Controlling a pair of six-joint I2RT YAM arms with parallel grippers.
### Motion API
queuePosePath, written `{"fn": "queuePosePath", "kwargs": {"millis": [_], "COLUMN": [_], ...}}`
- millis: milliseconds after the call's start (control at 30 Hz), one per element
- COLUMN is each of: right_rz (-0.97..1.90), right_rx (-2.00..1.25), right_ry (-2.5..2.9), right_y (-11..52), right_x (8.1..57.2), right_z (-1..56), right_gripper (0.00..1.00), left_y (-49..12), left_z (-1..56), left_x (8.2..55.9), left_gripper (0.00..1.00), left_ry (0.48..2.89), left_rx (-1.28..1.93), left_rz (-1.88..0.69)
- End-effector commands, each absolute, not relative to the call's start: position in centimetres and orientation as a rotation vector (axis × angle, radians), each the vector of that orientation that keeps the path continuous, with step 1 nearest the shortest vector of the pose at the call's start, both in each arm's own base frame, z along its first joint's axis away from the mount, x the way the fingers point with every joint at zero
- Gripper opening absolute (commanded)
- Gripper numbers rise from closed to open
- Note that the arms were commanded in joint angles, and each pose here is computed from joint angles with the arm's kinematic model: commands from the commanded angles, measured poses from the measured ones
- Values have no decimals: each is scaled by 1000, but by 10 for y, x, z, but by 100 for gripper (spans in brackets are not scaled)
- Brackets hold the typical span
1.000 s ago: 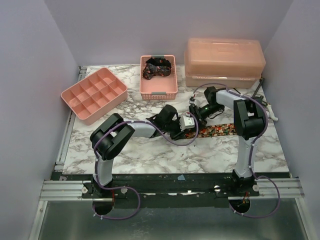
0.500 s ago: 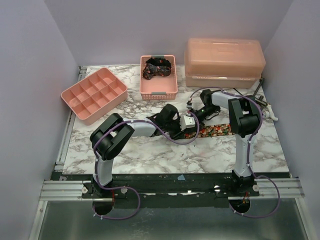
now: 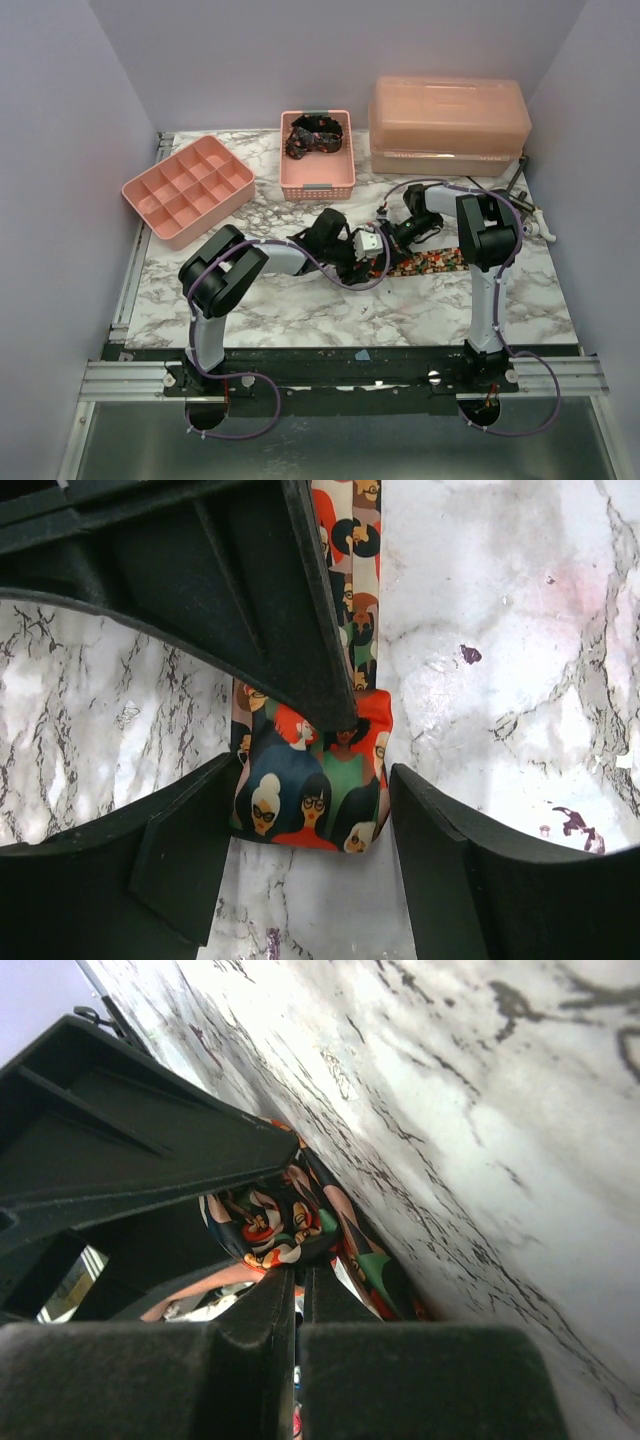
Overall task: Roll the ties
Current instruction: Roll the tie at the center of the board.
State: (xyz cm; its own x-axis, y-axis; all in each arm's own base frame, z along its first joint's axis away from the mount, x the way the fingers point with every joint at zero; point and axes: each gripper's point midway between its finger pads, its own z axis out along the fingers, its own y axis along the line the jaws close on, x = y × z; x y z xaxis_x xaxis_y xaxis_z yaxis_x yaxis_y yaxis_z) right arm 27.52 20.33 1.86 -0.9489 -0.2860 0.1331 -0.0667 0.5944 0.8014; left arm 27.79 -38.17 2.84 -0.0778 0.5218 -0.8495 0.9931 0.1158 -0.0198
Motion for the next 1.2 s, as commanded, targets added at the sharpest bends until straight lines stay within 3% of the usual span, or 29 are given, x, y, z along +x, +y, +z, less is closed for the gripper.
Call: {"fn": "queuePosePath", "kwargs": {"millis": [0, 300, 433, 533, 600, 700, 833, 1033, 1167], "right_rz": [-973, -1004, -1071, -1164, -1191, -1253, -1378, -1368, -1266], "right_rx": [406, 406, 415, 472, 528, 568, 486, 429, 415], "right_ry": [-2666, -2649, -2638, -2655, -2694, -2718, -2675, -2617, -2671], "right_y": [172, 176, 182, 187, 186, 191, 207, 222, 218], "right_x": [268, 273, 273, 276, 278, 279, 282, 279, 289], "right_z": [-47, -46, -31, 0, 17, 42, 59, 40, 19], "right_gripper": [1, 1, 2, 31, 44, 53, 58, 57, 49], "left_y": [-386, -396, -385, -366, -352, -337, -338, -345, -344], "left_z": [27, 20, 8, -5, -16, -26, -24, -19, -20], "left_x": [272, 275, 265, 258, 250, 244, 246, 251, 248], "left_gripper": [66, 59, 29, 17, 13, 14, 19, 23, 23], "left_ry": [1561, 1545, 1647, 1782, 1885, 1996, 2064, 2081, 2067], "left_rx": [1487, 1502, 1542, 1566, 1596, 1602, 1596, 1603, 1632], "left_rz": [-943, -928, -913, -868, -841, -788, -740, -707, -702]}}
